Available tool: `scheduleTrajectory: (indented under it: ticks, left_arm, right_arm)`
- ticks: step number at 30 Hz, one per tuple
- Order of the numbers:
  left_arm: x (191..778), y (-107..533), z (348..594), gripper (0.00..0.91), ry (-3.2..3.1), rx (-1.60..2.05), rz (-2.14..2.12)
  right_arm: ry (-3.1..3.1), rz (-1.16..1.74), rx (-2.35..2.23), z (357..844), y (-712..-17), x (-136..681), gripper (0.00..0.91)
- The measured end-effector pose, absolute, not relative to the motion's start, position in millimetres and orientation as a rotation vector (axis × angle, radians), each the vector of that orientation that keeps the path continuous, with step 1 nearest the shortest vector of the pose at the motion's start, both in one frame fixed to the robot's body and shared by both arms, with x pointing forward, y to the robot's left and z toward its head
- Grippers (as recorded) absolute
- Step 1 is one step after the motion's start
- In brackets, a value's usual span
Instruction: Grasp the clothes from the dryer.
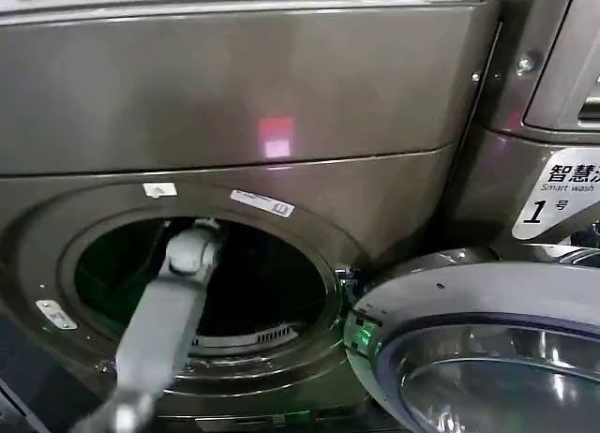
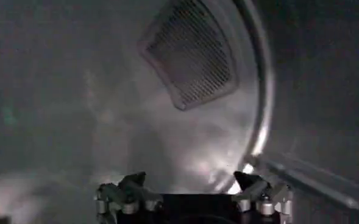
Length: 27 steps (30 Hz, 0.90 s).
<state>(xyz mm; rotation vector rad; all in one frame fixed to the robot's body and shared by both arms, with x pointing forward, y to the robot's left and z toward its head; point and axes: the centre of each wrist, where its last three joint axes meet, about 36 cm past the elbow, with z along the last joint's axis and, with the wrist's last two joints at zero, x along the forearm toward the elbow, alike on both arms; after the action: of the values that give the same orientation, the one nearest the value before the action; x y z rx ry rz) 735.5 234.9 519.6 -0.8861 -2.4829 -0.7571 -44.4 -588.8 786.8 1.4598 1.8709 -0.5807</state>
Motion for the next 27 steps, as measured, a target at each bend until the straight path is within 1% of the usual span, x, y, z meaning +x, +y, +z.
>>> scheduleTrajectory:
  ticks: [6,11,21,27]
  left_arm:
    - [766,234,528,0.907,-2.111,-0.981,-1.205]
    - [778,246,535,0.907,-1.844,-0.987,-1.397]
    - [782,249,517,0.907,-1.617,-0.948,-1.457]
    - [779,244,499,0.907,-1.560,-0.957,-1.457]
  right_arm:
    - [1.863,-0.575,1.474,784,-590,-49,0.907]
    - [1.870,-0.565,1.470,781,-590,-45,0.907]
    - [1.882,-0.572,1.457,782,-589,-40,0.907]
    - [1.881,-0.577,1.463,783,-589,-43,0.907]
